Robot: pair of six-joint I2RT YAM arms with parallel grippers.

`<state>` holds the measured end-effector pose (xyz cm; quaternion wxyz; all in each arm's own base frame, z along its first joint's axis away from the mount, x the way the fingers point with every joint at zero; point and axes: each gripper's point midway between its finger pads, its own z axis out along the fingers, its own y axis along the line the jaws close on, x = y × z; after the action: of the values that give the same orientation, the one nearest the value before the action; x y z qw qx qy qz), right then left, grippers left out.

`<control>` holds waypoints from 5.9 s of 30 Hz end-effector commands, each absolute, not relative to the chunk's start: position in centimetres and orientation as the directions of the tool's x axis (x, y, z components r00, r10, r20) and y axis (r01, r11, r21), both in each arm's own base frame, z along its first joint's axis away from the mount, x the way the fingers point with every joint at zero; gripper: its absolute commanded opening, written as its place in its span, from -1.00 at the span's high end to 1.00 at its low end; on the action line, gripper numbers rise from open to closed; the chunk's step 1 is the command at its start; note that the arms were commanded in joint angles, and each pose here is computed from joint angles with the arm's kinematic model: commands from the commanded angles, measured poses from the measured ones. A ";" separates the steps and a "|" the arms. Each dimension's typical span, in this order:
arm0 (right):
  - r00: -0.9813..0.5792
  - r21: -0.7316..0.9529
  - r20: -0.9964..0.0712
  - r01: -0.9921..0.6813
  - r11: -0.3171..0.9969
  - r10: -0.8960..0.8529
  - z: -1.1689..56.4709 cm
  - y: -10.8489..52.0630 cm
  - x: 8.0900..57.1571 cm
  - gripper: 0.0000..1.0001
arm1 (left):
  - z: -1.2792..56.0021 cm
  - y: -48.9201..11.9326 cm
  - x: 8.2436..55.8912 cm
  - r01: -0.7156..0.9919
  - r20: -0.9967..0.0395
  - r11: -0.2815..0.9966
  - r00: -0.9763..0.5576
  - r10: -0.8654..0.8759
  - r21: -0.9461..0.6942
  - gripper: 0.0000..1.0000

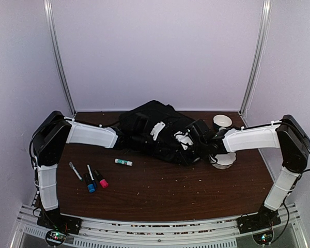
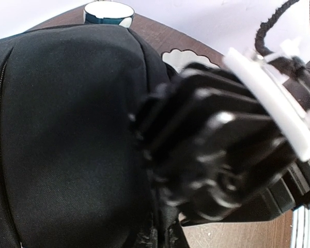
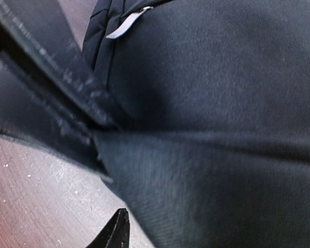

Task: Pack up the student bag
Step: Grab the largest pocket of the student bag, then zip the student bag into the largest pocket of the bag.

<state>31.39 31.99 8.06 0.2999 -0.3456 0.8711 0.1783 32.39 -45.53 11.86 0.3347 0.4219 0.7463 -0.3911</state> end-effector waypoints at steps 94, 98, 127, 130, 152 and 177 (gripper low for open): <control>-0.708 0.248 -0.534 -0.653 0.715 -0.462 6.9 24.7 33.2 1.00 | 9.3 -48.7 33.4 0.864 -0.671 0.192 0.202 0.713 0.465 0.41; -0.714 0.232 -0.525 -0.643 0.730 -0.463 7.3 23.6 33.0 1.00 | 9.3 -48.3 33.1 0.868 -0.658 0.182 0.198 0.726 0.462 0.83; -0.743 0.215 -0.548 -0.570 0.793 -0.385 8.2 18.2 37.4 1.00 | 8.7 -34.8 31.8 0.839 -0.457 0.296 -0.065 0.887 0.455 0.83; -0.731 0.257 -0.546 -0.611 0.748 -0.409 8.5 19.7 36.2 1.00 | 9.5 -34.6 31.7 0.843 -0.495 0.339 -0.101 0.863 0.418 0.35; -0.657 0.297 -0.592 -0.716 0.632 -0.467 9.8 22.6 33.3 1.00 | 14.0 -47.9 31.2 0.939 -0.775 0.326 -0.123 0.620 0.112 -0.22; -0.670 0.308 -0.592 -0.702 0.642 -0.448 9.9 22.5 33.5 1.00 | 9.6 -48.0 32.0 0.909 -0.656 0.372 -0.167 0.736 0.187 1.00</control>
<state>33.83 22.12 8.54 0.2255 -0.3281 0.8824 0.2507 31.89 -48.01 8.75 0.3372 0.5507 0.7537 -0.1227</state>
